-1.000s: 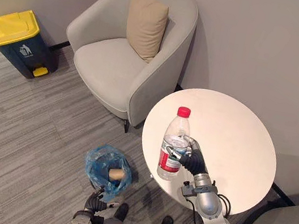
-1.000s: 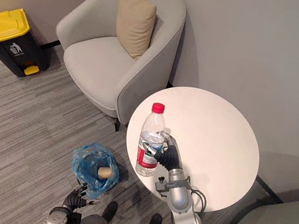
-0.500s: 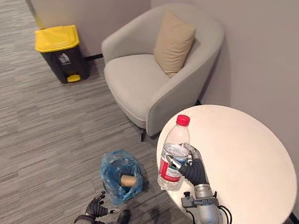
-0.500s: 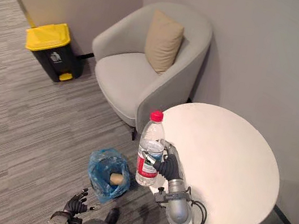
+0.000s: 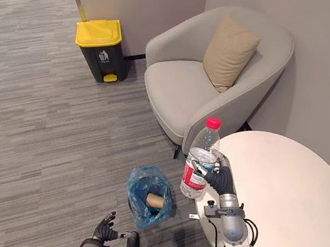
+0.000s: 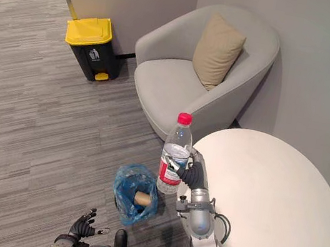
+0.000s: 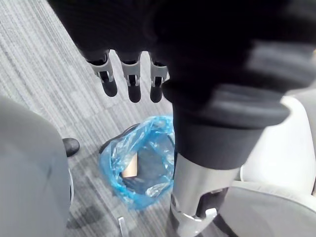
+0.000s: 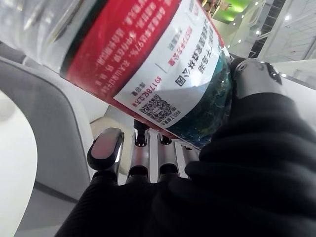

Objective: Gather rubbish on tea table into small bin, then transfer packed bag to large trash can.

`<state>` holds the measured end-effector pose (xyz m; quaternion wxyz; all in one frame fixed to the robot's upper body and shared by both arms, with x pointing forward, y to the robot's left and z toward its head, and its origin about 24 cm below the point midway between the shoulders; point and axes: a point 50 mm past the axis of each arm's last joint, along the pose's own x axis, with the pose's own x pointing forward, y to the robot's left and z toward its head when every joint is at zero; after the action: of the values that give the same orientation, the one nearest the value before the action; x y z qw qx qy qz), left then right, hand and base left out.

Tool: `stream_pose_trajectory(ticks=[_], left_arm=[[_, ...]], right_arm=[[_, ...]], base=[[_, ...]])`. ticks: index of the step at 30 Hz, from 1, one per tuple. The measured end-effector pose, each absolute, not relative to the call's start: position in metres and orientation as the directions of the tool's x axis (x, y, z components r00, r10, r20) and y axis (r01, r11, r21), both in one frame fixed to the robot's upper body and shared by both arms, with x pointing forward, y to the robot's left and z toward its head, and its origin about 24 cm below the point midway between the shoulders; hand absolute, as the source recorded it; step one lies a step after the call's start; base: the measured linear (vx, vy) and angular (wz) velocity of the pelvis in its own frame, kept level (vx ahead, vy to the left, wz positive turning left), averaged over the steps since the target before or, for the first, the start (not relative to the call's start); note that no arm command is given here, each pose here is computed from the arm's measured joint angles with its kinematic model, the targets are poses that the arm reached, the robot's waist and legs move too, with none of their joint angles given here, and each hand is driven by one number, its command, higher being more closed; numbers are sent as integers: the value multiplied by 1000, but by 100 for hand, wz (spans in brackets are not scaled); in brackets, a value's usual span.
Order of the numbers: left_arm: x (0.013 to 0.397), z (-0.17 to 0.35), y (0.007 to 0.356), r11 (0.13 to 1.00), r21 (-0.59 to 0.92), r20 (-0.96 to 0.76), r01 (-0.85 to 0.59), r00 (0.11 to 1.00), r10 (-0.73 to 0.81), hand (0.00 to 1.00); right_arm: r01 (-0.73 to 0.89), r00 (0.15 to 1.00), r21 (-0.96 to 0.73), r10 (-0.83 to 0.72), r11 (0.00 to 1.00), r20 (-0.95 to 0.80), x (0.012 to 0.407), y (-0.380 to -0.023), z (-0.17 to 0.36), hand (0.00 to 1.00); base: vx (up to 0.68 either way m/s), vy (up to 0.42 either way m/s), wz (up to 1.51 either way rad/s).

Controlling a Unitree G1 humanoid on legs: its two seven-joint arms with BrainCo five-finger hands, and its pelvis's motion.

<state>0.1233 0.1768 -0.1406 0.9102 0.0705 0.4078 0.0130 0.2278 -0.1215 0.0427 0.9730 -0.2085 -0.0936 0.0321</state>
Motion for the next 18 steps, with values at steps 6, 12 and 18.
stream_pose_trajectory(ticks=[6,12,18], left_arm=[[127,-138,179,988,147,-727,37,682,82,0],[133,-137,177,988,145,-719,46,691,73,0],[128,-138,180,990,141,-727,19,680,91,0]], right_arm=[[-65,986,-452,127,890,109,228,-122,32,100],[-52,987,-470,116,881,109,229,-130,32,100],[-35,989,-463,96,886,109,230,-134,32,100]], base=[[96,43,49],[94,-89,68],[69,-42,18]])
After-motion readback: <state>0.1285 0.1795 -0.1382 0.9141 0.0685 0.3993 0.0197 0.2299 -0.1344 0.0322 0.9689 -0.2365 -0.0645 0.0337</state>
